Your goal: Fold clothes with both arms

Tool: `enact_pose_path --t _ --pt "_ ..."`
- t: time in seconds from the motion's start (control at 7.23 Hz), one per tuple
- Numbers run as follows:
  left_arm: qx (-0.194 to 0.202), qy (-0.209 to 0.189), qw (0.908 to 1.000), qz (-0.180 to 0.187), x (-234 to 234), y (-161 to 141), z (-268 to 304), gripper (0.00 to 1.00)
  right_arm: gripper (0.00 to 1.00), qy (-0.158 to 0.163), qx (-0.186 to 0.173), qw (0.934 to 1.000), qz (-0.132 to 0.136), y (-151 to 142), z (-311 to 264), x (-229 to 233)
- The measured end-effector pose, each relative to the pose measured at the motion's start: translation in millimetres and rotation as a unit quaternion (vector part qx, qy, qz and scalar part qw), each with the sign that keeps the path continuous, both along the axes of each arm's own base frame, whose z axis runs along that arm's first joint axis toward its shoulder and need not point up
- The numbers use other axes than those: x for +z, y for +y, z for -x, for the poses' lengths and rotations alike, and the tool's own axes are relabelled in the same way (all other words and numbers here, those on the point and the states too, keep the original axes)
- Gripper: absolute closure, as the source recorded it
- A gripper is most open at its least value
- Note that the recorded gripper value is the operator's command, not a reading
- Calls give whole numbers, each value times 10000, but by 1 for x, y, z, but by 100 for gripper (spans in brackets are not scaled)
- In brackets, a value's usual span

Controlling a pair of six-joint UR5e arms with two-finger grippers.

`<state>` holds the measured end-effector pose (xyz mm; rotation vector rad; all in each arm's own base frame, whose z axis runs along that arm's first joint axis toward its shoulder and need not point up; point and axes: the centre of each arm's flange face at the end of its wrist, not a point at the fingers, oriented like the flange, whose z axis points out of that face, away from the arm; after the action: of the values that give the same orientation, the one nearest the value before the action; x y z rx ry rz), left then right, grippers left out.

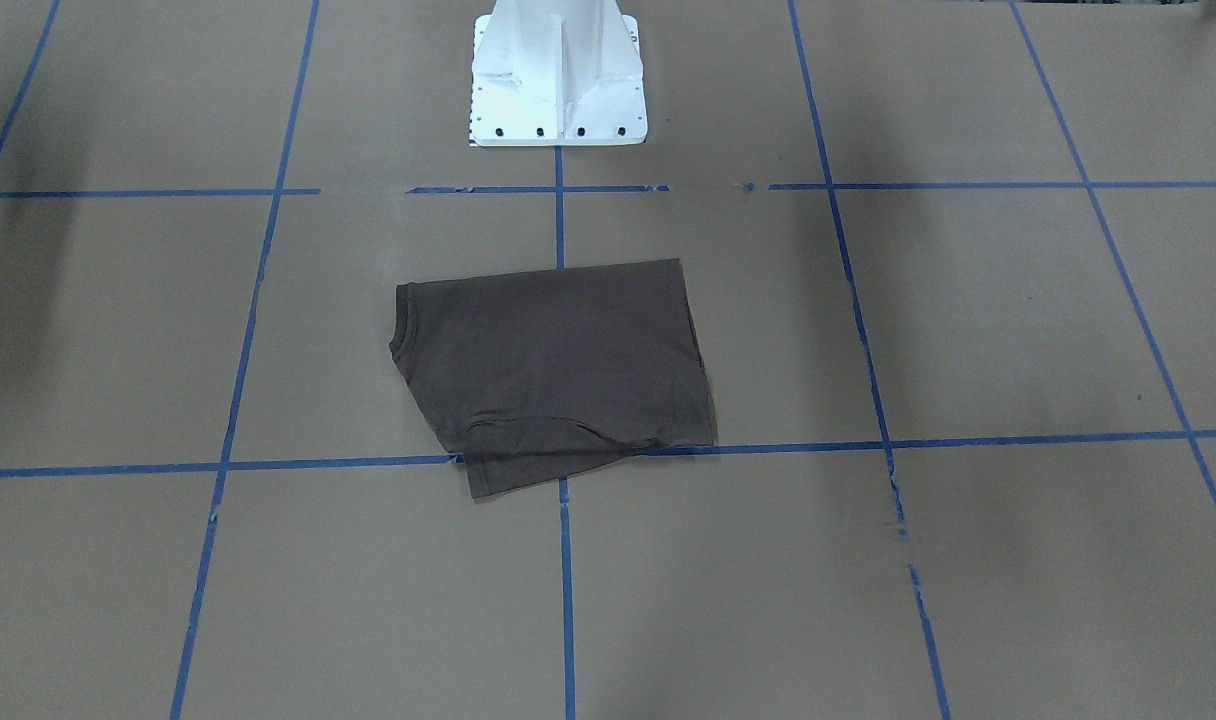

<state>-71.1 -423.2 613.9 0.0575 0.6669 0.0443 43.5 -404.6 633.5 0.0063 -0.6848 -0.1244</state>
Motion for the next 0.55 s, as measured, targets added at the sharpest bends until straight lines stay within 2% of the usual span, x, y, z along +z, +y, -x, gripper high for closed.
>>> enact_pose_path --t 0.55 --pt "-5 -7 10000 31 2 2 0 0 0 -6 2 10000 8 0 0 1"
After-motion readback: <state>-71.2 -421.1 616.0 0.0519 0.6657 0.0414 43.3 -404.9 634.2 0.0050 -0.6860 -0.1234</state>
